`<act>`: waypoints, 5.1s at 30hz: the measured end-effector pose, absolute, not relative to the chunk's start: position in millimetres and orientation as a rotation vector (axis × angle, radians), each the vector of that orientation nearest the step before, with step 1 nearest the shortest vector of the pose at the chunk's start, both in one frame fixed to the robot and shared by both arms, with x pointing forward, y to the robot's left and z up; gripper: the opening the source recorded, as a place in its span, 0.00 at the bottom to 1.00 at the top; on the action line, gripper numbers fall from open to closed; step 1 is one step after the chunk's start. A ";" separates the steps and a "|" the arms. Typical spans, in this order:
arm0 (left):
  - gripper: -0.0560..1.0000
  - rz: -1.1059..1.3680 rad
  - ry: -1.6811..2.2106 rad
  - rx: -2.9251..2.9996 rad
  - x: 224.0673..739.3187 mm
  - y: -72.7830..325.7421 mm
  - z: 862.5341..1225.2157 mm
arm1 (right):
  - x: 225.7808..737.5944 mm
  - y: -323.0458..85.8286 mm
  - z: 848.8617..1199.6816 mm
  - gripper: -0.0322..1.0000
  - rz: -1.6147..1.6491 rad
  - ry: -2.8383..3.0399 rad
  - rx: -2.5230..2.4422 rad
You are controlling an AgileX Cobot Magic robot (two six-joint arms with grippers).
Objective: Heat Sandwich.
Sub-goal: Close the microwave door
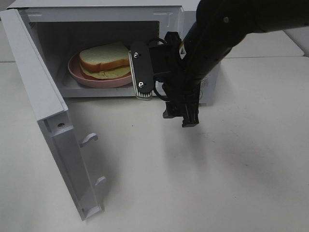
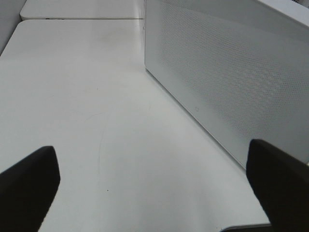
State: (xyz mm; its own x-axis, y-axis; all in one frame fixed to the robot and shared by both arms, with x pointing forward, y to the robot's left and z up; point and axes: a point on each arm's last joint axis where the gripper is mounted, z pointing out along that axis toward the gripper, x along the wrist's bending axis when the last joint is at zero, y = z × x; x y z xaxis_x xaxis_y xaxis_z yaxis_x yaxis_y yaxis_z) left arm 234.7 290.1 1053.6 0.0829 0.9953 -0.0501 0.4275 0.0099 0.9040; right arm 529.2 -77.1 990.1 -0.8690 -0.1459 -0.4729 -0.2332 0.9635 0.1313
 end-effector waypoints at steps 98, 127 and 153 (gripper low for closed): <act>0.99 0.874 1.465 1.542 234.7 290.0 1053.5 | 234.9 -305.2 1053.1 0.77 0.828 1.718 1.672; 0.99 0.874 1.465 1.542 234.7 290.0 1053.5 | 228.8 -304.9 1047.4 0.77 0.907 1.580 1.624; 0.99 0.874 1.465 1.542 234.7 290.0 1053.5 | 228.8 -304.9 1047.4 0.77 0.907 1.580 1.624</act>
